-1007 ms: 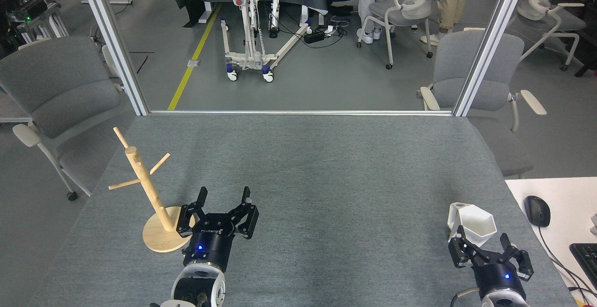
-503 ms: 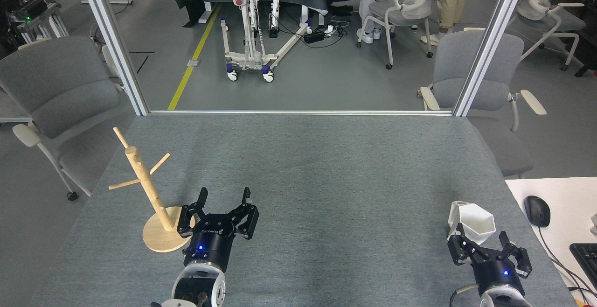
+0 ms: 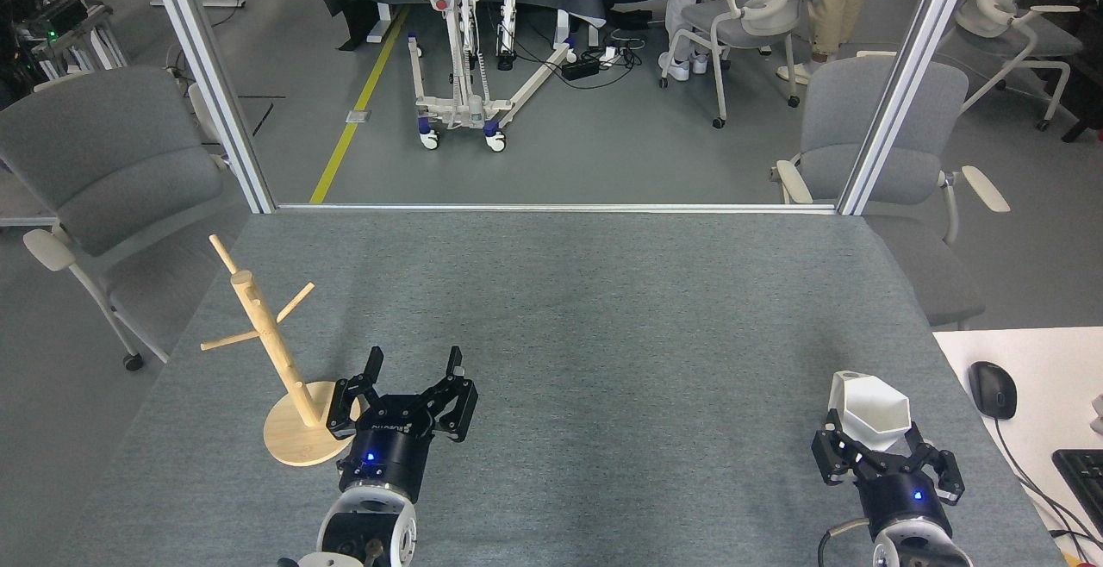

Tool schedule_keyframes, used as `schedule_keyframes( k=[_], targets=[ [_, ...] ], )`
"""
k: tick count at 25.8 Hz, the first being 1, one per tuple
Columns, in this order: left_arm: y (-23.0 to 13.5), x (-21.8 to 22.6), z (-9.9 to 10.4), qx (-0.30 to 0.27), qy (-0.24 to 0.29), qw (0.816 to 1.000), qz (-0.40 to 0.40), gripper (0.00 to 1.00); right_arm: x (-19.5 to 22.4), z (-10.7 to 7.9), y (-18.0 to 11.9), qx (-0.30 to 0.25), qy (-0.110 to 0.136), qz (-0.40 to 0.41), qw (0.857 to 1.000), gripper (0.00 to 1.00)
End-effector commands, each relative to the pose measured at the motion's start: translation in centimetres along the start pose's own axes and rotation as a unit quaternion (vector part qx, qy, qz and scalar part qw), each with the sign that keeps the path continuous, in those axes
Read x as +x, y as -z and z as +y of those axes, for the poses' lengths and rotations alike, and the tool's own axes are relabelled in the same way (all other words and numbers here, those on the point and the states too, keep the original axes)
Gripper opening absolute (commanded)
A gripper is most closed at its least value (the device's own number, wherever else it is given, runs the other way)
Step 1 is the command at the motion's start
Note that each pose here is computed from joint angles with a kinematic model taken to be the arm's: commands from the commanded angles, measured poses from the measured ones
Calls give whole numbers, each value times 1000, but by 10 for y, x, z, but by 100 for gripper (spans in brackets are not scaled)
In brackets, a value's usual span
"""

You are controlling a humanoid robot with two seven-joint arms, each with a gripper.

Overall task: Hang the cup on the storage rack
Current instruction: 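Close the right gripper on the white hexagonal cup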

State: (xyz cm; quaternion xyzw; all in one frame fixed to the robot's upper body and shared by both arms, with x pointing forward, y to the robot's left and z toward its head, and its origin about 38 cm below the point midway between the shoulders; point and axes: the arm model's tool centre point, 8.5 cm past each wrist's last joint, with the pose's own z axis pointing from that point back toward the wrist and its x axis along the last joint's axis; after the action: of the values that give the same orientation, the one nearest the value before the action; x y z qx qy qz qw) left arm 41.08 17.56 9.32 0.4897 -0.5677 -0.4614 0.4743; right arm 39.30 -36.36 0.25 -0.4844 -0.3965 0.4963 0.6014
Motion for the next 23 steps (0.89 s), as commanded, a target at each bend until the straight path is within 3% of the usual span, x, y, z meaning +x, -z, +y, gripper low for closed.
schedule_keyframes(
  k=[1, 23],
  targets=[
    [0, 0, 0, 1, 0, 1000, 0, 99, 1, 0, 0, 0, 0, -1, 1000, 100],
    [0, -7, 0, 0, 1, 1000, 9, 99, -1, 0, 13, 11, 7, 3, 1000, 100]
  ],
)
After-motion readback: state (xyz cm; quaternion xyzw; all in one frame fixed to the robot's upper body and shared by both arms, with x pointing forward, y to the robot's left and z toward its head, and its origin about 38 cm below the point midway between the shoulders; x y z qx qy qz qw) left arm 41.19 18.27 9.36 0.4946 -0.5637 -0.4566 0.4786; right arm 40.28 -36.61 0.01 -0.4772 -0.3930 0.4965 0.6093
